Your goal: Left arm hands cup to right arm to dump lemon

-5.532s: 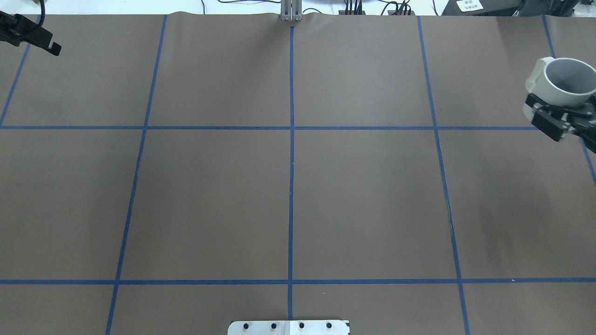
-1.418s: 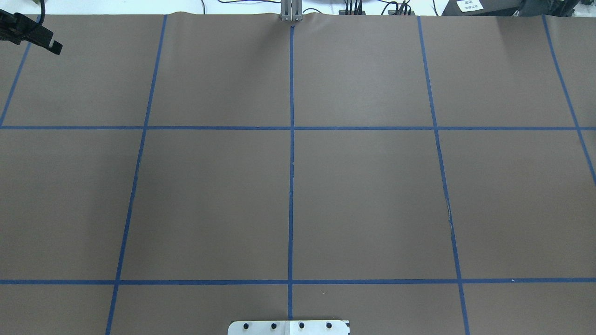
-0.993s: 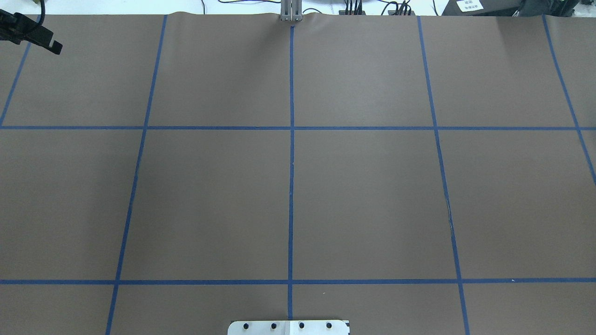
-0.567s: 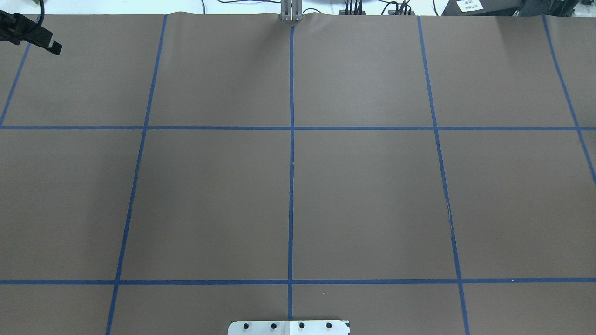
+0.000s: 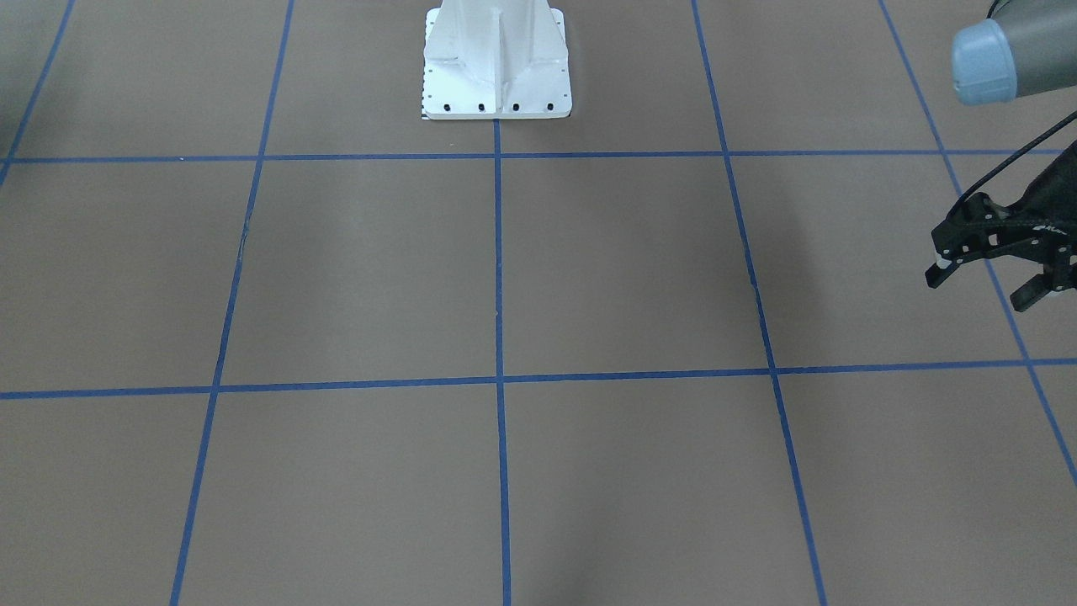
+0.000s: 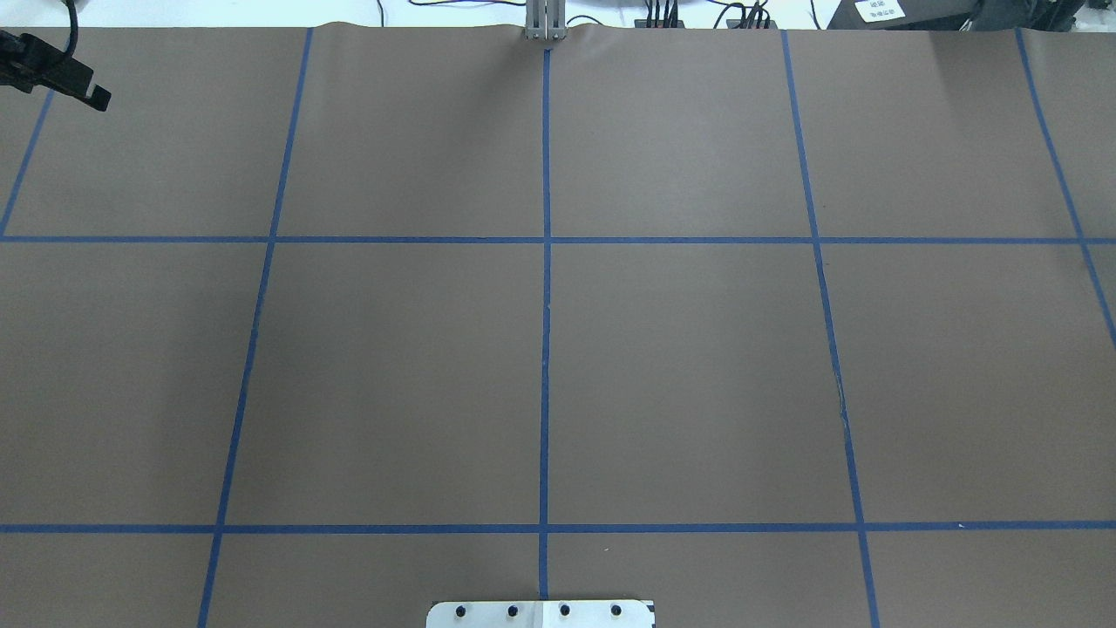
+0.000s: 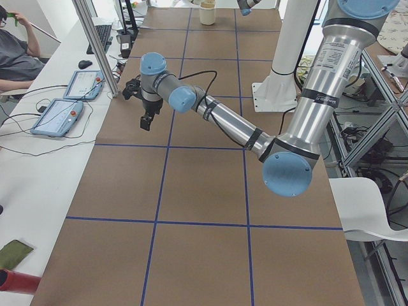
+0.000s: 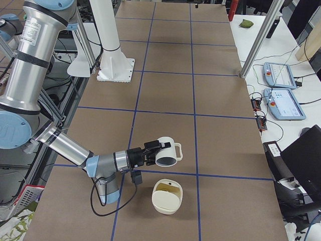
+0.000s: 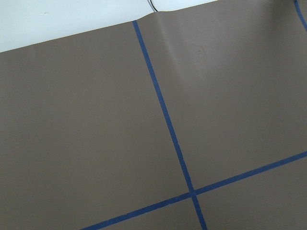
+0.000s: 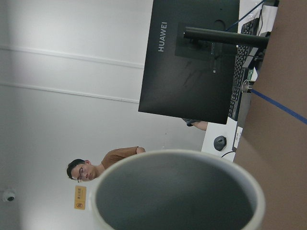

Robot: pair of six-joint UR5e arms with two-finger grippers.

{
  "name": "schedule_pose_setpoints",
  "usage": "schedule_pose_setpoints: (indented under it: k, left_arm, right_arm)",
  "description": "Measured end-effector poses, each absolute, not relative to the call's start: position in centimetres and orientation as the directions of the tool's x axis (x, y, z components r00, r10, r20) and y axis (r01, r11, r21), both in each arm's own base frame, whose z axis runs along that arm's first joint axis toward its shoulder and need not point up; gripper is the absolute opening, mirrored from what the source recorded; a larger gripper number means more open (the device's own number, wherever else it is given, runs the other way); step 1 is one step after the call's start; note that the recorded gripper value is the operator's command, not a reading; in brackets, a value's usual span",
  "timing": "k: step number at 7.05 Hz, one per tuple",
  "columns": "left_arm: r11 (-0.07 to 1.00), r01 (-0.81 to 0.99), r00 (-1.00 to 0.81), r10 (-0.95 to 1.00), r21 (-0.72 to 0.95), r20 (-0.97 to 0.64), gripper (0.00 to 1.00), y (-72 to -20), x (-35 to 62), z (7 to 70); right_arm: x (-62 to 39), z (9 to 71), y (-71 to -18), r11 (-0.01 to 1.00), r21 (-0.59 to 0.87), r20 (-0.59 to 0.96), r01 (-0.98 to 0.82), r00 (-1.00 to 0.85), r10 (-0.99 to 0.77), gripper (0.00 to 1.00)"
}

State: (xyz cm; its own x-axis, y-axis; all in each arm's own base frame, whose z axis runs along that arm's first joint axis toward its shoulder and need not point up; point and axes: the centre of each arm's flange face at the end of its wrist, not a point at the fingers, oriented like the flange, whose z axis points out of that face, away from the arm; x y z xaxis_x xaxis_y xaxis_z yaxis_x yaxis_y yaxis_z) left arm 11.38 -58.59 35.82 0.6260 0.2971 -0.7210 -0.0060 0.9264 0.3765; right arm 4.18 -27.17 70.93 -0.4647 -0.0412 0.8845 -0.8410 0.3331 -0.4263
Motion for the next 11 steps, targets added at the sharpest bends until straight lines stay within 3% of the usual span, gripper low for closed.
schedule_pose_setpoints:
  k: [3, 6, 7, 11]
  left_arm:
    - [0.93, -0.008, 0.624, 0.292, 0.368, -0.725, 1.0, -58.0, 11.2, 36.6]
    - [0.931, -0.009, 0.623, 0.291, 0.365, -0.726, 1.0, -57.8, 11.2, 36.8]
    - [0.931, -0.01, 0.623, 0.291, 0.365, -0.726, 1.0, -57.8, 11.3, 36.8]
    - [0.954, 0.034, 0.594, 0.22, 0.297, -0.774, 1.0, -57.4, 14.8, 34.0]
  right_arm:
    - [2.6, 70.3, -27.8, 0.376, 0.098, 0.98, -0.921, 0.024, -0.197, 0.51]
    - [-0.8, 67.5, -32.6, 0.374, 0.545, 0.832, -0.751, 0.43, -0.349, 0.55]
    - [-2.3, 66.1, -35.3, 0.343, 0.655, 0.748, -0.673, 0.514, -0.42, 0.48]
    - [-10.2, 56.9, -48.3, 0.327, 0.751, 0.646, -0.574, 0.534, -0.545, 0.47]
